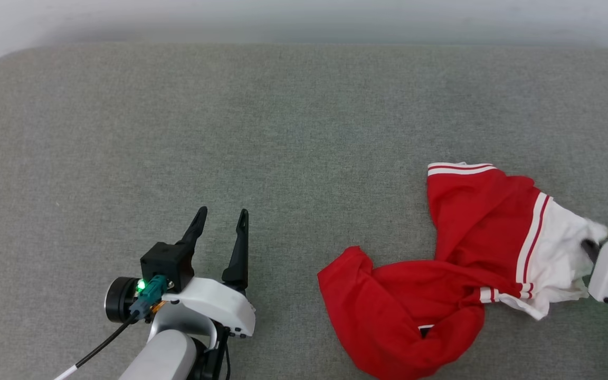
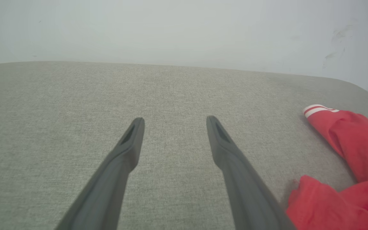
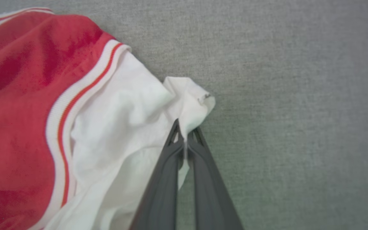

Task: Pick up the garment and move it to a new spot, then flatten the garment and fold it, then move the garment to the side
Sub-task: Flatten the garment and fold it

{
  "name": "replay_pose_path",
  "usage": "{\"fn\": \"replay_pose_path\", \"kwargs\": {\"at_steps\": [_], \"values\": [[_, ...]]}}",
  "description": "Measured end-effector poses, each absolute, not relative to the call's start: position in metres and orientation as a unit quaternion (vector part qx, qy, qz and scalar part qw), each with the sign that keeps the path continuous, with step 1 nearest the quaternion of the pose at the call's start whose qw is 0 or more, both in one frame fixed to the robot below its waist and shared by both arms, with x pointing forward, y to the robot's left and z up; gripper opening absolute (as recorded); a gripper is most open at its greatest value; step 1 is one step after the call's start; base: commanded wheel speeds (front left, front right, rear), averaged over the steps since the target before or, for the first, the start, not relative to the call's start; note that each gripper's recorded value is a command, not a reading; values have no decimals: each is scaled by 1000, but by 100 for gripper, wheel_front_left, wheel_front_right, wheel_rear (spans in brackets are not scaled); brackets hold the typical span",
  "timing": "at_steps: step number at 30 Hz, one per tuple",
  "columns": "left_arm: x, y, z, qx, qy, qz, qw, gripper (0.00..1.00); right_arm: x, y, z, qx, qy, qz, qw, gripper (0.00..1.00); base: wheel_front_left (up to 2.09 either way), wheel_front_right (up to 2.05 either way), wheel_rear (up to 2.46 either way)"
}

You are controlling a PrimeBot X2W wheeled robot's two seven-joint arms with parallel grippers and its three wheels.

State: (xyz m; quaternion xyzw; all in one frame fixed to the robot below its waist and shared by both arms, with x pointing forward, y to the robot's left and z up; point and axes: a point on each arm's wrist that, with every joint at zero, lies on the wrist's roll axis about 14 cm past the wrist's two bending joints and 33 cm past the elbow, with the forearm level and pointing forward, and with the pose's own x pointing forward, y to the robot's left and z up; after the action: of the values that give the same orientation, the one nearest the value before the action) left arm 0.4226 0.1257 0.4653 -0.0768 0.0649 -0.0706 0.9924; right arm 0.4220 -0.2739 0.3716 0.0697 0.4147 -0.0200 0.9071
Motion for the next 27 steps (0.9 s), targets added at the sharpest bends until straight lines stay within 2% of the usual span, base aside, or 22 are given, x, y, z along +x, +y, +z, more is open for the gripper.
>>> {"fn": "replay_pose_path", "kwargs": {"at_steps": [5,10,14,19,20,21,22,23,27], "values": [[418,126,469,-76,61,-71,993,100,459,-256,432,17,302,19,953,0,0,0,0],[413,122,476,-75,56,-79,992,100,462,-177,478,16,221,121,968,0,0,0,0],[412,117,482,-75,51,-88,992,100,433,-105,480,42,217,218,951,0,0,0,0],[409,115,483,-76,50,-91,992,100,384,-35,452,94,269,305,909,0,0,0,0],[409,114,483,-77,50,-91,992,100,374,-27,443,99,284,314,900,4,0,0,0],[408,114,483,-78,51,-91,991,100,368,-24,435,99,295,316,896,14,0,0,0],[407,114,483,-78,52,-91,991,100,364,-23,430,99,301,317,894,55,0,0,0],[406,114,483,-79,53,-91,991,100,362,-23,426,98,305,316,893,100,0,0,0],[401,116,481,-79,56,-89,991,100,364,-21,434,88,266,320,905,100,0,0,0]]}}
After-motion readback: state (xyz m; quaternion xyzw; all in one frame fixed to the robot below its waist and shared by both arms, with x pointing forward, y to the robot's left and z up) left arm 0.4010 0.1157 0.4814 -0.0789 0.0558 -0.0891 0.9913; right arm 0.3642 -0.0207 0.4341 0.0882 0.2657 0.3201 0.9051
